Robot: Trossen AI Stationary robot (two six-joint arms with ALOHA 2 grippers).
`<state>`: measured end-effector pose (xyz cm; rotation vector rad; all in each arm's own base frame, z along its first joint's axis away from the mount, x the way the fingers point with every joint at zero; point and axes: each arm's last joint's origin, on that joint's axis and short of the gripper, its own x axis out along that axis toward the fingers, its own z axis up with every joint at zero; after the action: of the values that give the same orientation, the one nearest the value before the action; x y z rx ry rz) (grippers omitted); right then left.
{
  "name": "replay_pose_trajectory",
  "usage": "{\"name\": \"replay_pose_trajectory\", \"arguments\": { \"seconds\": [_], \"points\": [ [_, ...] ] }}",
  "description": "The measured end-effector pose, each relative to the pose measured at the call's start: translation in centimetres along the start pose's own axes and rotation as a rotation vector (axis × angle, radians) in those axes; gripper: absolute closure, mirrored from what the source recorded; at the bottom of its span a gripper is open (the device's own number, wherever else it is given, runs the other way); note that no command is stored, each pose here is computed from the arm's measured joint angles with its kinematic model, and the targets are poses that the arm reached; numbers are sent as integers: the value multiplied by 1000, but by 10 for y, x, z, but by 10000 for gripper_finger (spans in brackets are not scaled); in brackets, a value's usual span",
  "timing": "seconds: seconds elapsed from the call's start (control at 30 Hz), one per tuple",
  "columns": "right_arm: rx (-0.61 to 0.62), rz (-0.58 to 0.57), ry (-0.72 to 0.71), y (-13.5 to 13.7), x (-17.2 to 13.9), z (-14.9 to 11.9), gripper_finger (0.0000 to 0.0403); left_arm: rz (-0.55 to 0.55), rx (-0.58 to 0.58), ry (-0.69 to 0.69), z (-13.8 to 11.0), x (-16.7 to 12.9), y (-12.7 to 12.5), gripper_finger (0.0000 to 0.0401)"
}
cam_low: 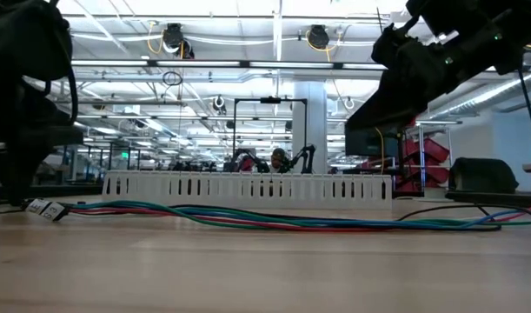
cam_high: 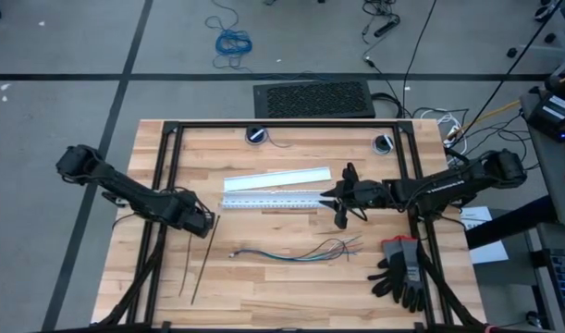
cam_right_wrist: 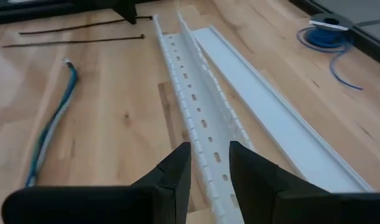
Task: Ziptie cables
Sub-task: Wrap the left black zip tie around the colored cable wires
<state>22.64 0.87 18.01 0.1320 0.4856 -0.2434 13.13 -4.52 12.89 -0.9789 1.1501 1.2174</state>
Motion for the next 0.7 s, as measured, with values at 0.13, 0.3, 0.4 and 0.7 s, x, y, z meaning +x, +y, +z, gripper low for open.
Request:
{"name": "replay_pose_trajectory", "arguments": {
  "seconds": [0.13, 0.3, 0.4, 0.7],
  "points": [
    [-2, -18, -1, 0, 0, 0, 315, -23, -9, 1, -1, 1, -3, 262],
    [-7, -21, 2, 0, 0, -1, 352, -61, -11, -4, -1, 1, -6, 357],
    [-15, -25, 19, -1, 0, -3, 384, -102, 39, -43, -2, 1, -9, 393],
    [0, -30, 38, -1, 0, -4, 402, -193, 78, -161, -1, -15, -24, 400]
  ]
}}
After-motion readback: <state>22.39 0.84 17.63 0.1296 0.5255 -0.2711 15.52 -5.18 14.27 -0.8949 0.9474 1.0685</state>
